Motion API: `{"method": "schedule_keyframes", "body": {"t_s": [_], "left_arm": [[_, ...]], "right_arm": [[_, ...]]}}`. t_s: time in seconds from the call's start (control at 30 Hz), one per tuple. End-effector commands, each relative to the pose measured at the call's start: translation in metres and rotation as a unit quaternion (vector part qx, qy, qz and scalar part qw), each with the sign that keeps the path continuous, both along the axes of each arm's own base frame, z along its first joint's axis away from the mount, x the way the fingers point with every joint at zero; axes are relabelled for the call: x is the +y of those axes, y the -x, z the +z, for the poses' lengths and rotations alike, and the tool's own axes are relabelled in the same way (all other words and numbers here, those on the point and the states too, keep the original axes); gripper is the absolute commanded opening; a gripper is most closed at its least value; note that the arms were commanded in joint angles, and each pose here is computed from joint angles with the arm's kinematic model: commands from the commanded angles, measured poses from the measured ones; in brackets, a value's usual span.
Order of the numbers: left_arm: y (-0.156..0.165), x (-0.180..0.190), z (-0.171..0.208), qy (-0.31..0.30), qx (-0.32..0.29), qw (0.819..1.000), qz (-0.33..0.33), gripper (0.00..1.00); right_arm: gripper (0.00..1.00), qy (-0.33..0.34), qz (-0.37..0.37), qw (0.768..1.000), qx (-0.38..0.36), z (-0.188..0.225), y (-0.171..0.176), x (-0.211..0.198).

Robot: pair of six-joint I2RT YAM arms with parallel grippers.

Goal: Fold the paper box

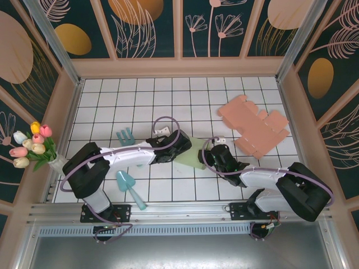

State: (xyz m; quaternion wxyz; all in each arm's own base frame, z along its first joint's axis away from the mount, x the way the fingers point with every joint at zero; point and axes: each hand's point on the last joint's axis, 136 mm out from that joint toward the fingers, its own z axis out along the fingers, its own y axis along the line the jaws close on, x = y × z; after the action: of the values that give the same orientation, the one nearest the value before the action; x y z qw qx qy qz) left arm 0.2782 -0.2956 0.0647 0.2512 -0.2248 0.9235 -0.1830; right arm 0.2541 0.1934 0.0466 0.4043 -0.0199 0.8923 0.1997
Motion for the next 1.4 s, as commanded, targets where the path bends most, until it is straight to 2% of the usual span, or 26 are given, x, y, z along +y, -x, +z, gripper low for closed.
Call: {"method": "schedule_keyframes", "body": {"t_s": [0.0, 0.37, 0.97, 1.37], "left_arm": [[-0.003, -0.001, -0.013, -0.009, 0.025, 1.000, 0.009, 0.99], [0.007, -0.006, -0.037, -0.007, 0.087, 0.996, 0.028, 0.98], [0.014, -0.007, -0.046, 0.025, 0.098, 0.994, 0.042, 0.90], [0.017, 0.000, -0.057, 0.015, 0.105, 0.993, 0.053, 0.88]], "right_arm": [[0.62, 0.033, 0.003, 0.999, 0.018, -0.016, 0.006, -0.010], [0.62, 0.033, 0.004, 0.999, 0.018, -0.016, 0.006, -0.009], [0.62, 0.031, 0.003, 0.999, 0.019, -0.018, 0.007, -0.009], [0.62, 0.030, 0.002, 0.999, 0.020, -0.017, 0.007, -0.010]]}}
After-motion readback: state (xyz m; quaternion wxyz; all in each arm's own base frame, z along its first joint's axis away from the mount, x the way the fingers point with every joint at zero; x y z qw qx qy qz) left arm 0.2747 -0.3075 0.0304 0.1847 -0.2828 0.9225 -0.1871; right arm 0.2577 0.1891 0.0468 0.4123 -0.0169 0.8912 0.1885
